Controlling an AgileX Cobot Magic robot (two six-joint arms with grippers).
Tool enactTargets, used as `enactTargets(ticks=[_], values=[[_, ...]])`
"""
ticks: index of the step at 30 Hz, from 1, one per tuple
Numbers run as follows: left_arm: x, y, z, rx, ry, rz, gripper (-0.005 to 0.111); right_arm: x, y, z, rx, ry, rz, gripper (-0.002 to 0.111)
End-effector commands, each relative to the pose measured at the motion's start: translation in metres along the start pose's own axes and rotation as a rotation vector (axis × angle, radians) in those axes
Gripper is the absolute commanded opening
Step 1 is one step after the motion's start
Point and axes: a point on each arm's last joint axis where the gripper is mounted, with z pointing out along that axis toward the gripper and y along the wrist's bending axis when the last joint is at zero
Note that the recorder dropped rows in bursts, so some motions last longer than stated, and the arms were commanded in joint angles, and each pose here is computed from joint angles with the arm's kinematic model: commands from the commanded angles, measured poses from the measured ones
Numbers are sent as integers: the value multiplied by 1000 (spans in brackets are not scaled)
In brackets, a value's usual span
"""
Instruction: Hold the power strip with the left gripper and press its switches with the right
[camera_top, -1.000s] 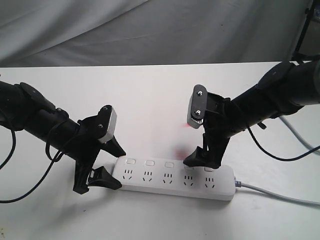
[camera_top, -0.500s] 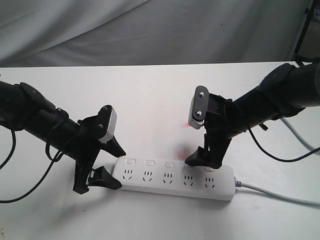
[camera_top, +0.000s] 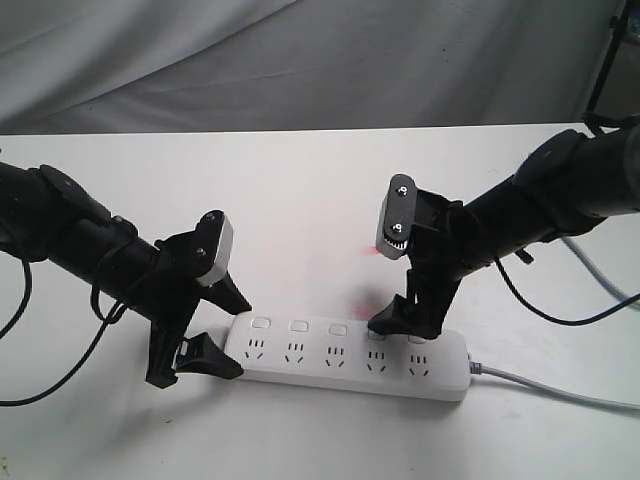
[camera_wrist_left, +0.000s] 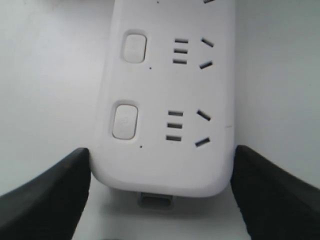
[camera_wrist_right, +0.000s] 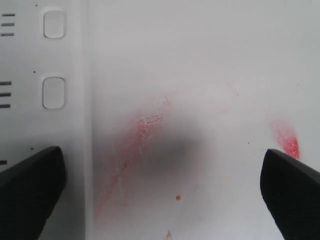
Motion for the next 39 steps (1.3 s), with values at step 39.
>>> enactTargets(ticks=[39], values=[[-3, 2, 0, -13, -6, 1, 0, -21, -6, -34, 174, -42, -20, 98]])
